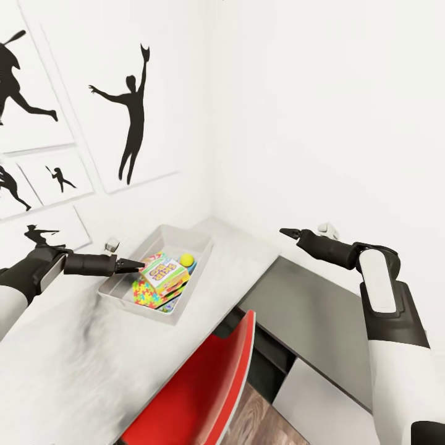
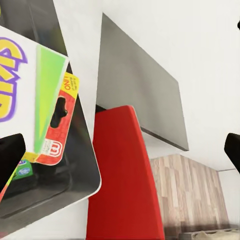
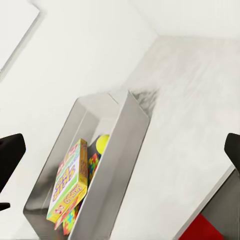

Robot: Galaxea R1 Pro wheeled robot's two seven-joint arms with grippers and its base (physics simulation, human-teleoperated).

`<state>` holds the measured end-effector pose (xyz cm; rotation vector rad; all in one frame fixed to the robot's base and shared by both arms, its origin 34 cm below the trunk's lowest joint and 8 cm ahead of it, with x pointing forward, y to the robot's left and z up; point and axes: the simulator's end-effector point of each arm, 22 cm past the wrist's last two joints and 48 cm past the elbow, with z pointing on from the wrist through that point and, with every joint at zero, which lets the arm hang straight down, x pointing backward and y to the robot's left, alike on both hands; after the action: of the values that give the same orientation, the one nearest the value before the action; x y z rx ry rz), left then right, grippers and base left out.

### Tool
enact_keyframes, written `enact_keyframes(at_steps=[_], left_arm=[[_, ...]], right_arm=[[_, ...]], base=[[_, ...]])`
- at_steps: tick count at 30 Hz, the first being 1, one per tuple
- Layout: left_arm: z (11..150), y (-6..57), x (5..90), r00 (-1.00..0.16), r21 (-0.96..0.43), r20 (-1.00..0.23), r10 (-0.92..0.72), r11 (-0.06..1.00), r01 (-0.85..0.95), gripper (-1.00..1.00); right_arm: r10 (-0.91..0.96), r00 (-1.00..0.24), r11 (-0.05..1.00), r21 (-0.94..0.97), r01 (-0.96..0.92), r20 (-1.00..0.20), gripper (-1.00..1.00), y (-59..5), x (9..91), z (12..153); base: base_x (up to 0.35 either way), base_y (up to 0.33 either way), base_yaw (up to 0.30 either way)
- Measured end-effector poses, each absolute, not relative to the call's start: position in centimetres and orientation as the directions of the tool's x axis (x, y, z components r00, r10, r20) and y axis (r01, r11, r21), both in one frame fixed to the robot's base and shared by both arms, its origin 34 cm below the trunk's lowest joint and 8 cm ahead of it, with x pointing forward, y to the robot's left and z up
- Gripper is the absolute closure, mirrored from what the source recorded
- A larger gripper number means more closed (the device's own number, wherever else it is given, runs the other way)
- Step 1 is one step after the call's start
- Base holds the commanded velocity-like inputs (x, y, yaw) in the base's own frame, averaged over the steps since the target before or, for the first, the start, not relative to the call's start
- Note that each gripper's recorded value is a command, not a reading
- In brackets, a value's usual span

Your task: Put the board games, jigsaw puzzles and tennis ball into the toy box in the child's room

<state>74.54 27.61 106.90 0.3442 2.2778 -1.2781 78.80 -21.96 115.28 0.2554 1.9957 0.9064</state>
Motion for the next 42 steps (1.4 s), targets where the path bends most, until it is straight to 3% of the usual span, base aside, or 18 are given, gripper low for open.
enact_keyframes(at_steps=[14, 35, 42], left_arm=[[107.5, 27.5, 74.5, -0.836, -0.718, -0.548, -0.023, 0.525, 0.457, -1.00], [110.0, 27.0, 73.8, -0.799, -0.701, -0.601, -0.007, 0.484, 0.524, -1.00], [110.6, 27.2, 73.6, -0.792, -0.697, -0.610, -0.008, 0.480, 0.532, -1.00]], right_arm=[[0.497, -0.567, 0.710, 0.683, -0.169, -0.657, -1.00, -22.0, 78.7, 115.9], [0.503, -0.537, 0.706, 0.681, -0.195, -0.677, -1.00, -22.3, 78.1, 118.2], [0.577, -0.512, 0.671, 0.727, -0.148, -0.636, -1.00, -25.4, 75.9, 116.4]], base=[[-0.289, 0.000, -0.151], [-0.126, 0.000, -0.221], [-0.066, 0.000, -0.220]])
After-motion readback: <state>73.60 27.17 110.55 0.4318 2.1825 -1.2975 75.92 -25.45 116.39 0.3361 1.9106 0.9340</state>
